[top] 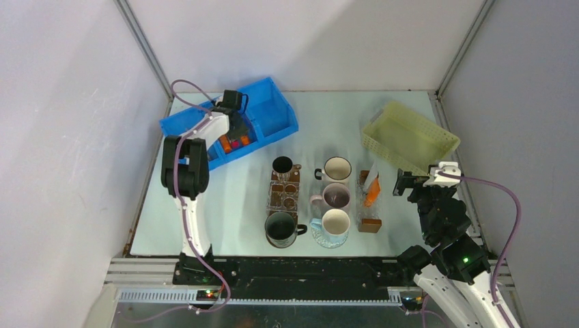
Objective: Prepare toiletry sets of a toothbrush and toothpaste on the tray
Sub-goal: Pick up the toothpaste from the storage box.
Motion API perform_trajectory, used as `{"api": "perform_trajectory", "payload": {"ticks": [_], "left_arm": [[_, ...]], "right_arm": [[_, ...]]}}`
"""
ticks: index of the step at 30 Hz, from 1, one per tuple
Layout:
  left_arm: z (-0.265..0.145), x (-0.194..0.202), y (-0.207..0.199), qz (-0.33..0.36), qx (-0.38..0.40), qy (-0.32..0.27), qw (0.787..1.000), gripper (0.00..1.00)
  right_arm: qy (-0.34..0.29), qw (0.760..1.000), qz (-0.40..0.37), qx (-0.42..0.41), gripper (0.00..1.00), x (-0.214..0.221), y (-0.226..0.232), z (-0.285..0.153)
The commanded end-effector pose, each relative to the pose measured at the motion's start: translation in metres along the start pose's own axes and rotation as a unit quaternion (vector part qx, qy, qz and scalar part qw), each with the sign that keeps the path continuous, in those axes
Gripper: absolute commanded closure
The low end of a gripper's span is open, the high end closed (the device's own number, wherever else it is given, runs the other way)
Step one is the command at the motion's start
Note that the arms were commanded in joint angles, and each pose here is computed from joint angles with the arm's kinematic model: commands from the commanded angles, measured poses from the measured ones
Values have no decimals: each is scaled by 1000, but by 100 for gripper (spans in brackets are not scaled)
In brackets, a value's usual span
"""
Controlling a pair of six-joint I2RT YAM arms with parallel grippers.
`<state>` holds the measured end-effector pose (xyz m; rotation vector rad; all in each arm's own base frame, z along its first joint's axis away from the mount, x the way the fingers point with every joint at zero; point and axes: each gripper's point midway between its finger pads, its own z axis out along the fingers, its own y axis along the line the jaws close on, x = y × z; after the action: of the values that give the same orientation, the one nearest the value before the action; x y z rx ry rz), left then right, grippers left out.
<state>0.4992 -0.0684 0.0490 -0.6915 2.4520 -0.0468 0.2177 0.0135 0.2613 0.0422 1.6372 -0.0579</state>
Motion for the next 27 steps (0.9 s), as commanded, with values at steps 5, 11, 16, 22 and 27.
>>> {"api": "perform_trajectory", "payload": {"ticks": [5,11,16,22,27], "left_arm": [[-24,-24,6,8,-7,-43,999,53],[-39,-40,-6,-14,36,-84,996,40],[-42,-46,-13,-18,53,-96,994,40],[-22,-32,-15,-14,50,-66,996,41],[-9,-20,-12,-10,40,-43,998,45]], "right_arm": [[-11,1000,7,-5,3,-6,3,2],[-9,1000,6,-5,3,-5,3,2],[-9,1000,5,-7,3,-4,4,3],[-8,1000,5,-9,2,-4,4,3],[-7,1000,3,-10,3,-4,5,3]]}}
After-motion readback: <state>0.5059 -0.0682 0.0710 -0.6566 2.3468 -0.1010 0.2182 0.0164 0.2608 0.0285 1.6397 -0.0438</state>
